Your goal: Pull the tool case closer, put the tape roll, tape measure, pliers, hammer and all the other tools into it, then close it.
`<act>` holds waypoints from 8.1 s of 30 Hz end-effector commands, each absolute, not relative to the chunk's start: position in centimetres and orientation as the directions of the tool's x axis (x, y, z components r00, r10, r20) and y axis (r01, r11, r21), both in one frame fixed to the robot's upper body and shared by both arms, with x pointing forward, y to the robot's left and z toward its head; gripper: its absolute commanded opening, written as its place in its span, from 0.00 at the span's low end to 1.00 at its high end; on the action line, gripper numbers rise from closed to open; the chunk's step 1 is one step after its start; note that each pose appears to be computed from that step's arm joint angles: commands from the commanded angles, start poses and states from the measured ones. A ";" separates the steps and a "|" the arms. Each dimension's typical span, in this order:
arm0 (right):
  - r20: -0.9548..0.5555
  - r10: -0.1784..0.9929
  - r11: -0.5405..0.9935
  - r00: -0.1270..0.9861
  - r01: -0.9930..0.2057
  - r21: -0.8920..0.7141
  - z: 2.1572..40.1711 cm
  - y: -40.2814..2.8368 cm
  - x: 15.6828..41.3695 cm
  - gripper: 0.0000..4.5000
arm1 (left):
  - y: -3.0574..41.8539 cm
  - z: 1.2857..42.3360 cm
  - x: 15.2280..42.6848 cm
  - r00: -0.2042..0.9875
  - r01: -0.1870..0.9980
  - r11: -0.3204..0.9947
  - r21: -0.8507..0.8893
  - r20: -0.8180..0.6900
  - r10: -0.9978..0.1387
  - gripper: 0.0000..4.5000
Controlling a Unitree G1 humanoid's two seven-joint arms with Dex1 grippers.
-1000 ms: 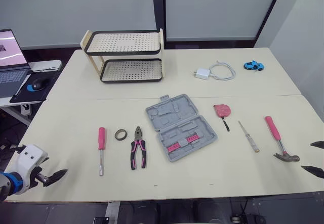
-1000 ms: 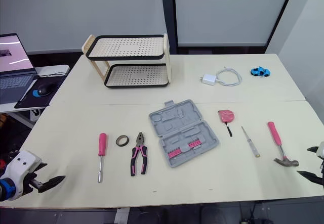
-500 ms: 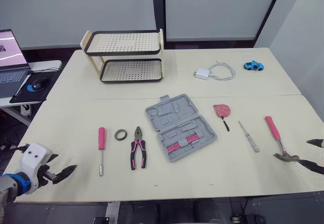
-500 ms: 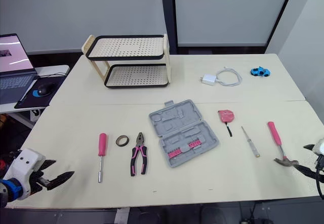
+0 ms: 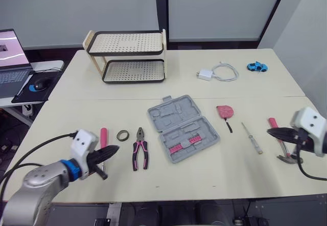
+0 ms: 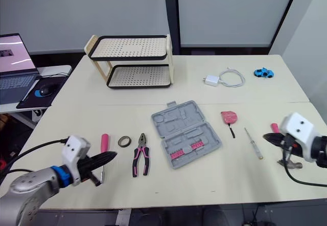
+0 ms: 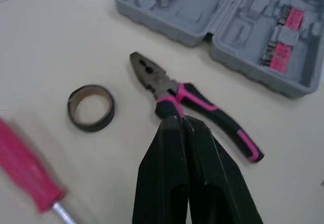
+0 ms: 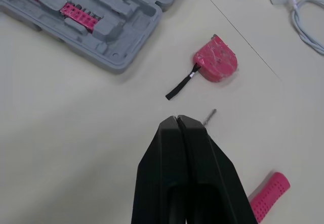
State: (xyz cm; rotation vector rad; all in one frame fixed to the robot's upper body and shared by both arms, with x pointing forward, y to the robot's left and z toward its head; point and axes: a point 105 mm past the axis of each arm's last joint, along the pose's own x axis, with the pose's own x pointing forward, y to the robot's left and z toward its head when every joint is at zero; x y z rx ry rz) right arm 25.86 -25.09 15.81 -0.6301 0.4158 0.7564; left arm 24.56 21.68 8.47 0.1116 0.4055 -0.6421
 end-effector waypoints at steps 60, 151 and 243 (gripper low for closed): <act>-0.590 0.555 0.474 0.586 -0.806 -0.354 7.7 -11.1 42.3 0.00 | 12.7 3.8 33.4 0.598 0.746 0.662 0.065 -0.501 -0.625 0.01; -0.554 0.532 0.719 0.640 -0.687 -0.102 8.7 -15.6 25.9 0.00 | 10.4 3.5 27.5 0.170 0.984 0.165 0.067 -0.638 -0.751 0.01; -0.702 0.540 0.611 0.465 -0.790 -0.053 3.1 -14.6 24.5 0.00 | 9.8 2.9 26.8 0.142 0.989 0.138 0.056 -0.648 -0.748 0.01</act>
